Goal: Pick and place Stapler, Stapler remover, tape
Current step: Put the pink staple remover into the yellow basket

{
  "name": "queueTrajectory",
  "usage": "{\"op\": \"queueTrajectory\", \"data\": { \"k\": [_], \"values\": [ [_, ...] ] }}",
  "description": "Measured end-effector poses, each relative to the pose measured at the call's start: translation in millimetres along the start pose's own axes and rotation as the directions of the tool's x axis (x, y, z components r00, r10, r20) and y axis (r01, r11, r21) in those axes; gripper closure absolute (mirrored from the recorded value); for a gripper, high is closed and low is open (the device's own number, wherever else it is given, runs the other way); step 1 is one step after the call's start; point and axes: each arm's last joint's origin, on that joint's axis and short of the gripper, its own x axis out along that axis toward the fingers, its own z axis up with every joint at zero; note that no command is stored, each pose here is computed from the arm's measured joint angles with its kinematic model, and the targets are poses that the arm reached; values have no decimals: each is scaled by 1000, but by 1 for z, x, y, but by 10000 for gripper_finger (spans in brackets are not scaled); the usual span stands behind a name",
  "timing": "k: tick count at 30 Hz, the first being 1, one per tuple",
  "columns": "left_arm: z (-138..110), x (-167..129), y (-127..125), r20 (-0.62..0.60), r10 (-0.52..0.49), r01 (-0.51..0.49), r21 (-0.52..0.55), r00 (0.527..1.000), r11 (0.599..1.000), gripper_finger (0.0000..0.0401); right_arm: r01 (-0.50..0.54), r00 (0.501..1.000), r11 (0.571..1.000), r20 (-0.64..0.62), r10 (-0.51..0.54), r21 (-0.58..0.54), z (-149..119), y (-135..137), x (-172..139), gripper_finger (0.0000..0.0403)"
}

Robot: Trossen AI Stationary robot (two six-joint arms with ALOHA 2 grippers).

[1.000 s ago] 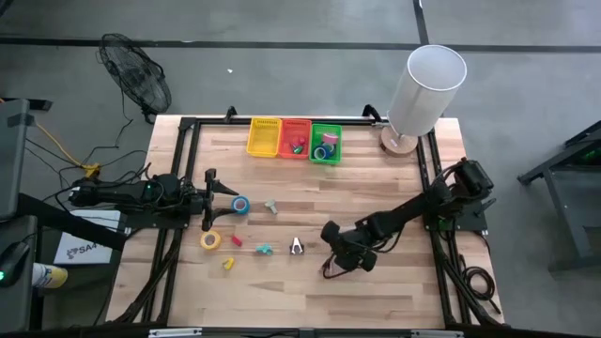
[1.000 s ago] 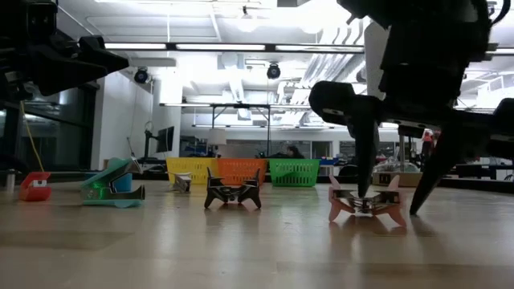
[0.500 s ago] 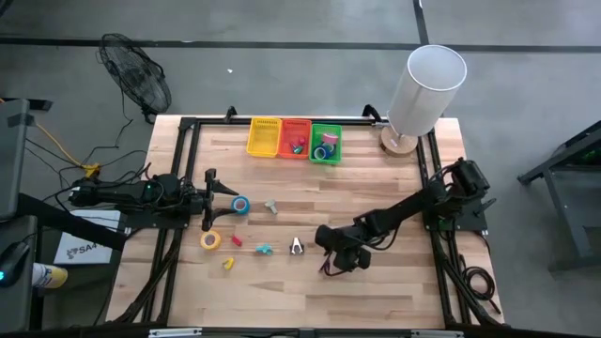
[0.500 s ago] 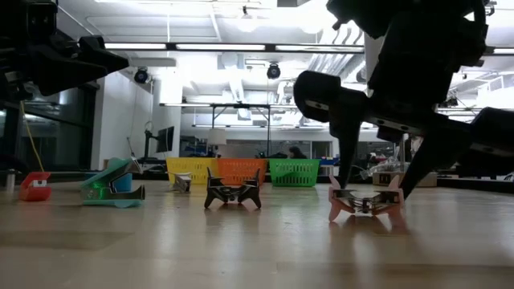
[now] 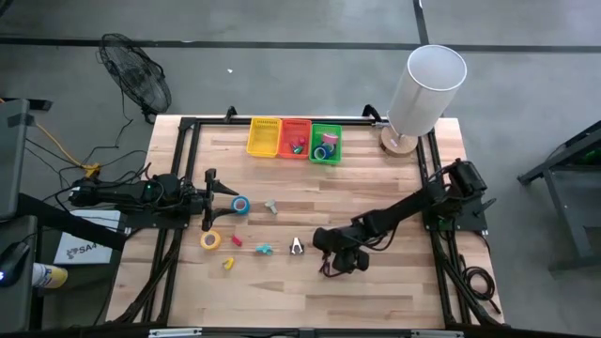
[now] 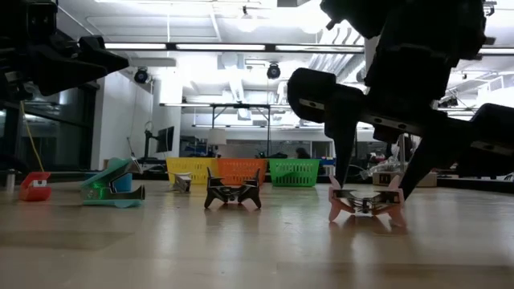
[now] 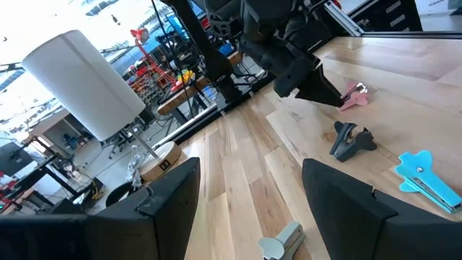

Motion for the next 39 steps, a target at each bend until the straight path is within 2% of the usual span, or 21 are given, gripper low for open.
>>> {"op": "queueTrajectory", "data": {
  "k": [9,12,16,22,27,30,33,39],
  "values": [
    [0,0,0,0,0,0,0,1000,1000,162,-17,1000,1000,4,17,8,3,-4,5,222],
    [0,0,0,0,0,0,0,1000,1000,162,-22,1000,999,-5,22,47,2,-3,5,228],
    [0,0,0,0,0,0,0,1000,1000,162,-38,999,995,-16,39,91,1,-2,5,258],
    [0,0,0,0,0,0,0,1000,1000,162,-56,998,993,-13,58,100,1,-1,4,316],
    [0,0,0,0,0,0,0,1000,1000,162,-60,998,988,-8,62,142,1,-1,4,330],
    [0,0,0,0,0,0,0,1000,1000,162,-6,999,965,-39,16,262,1,-2,4,330],
    [0,0,0,0,0,0,0,1000,1000,162,85,994,922,-96,-52,378,0,-5,4,331],
    [0,0,0,0,0,0,0,1000,1000,162,301,951,822,-222,-217,484,5,-4,6,331]
  ]
}}
